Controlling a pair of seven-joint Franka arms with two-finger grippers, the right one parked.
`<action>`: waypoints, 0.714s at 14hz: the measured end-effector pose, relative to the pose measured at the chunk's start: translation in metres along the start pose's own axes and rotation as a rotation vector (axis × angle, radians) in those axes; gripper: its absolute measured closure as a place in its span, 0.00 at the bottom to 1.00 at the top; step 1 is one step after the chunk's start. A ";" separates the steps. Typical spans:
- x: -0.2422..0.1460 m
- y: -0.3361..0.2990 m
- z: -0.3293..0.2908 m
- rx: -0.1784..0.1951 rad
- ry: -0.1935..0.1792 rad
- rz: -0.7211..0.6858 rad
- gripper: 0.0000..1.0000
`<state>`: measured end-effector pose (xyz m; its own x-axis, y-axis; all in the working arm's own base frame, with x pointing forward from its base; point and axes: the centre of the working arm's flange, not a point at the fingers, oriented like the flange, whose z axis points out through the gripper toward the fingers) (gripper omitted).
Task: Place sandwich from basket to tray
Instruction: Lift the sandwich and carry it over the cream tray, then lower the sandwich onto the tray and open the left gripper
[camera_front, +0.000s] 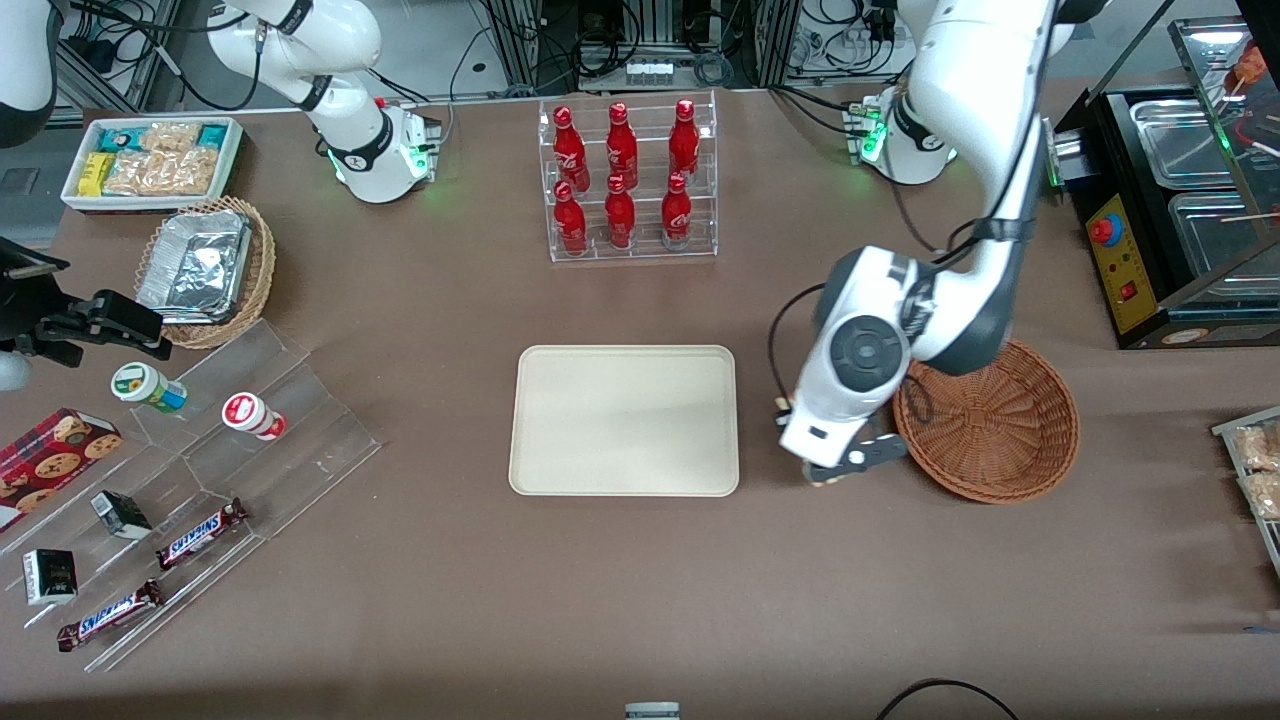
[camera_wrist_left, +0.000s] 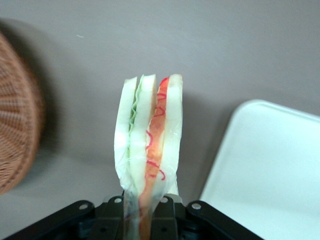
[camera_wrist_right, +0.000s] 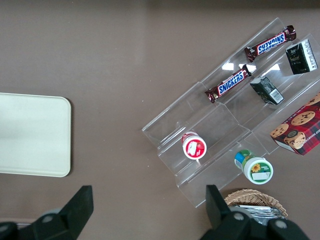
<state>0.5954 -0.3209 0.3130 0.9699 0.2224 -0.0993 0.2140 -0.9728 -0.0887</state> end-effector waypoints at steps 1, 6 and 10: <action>-0.009 0.015 0.005 -0.010 -0.004 0.032 0.84; -0.049 0.073 0.019 -0.077 0.042 0.148 0.84; -0.054 0.091 0.042 -0.093 0.070 0.244 0.83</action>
<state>0.5580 -0.4188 0.2682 0.9991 -0.0214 -0.0380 -0.0206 -0.9996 0.0208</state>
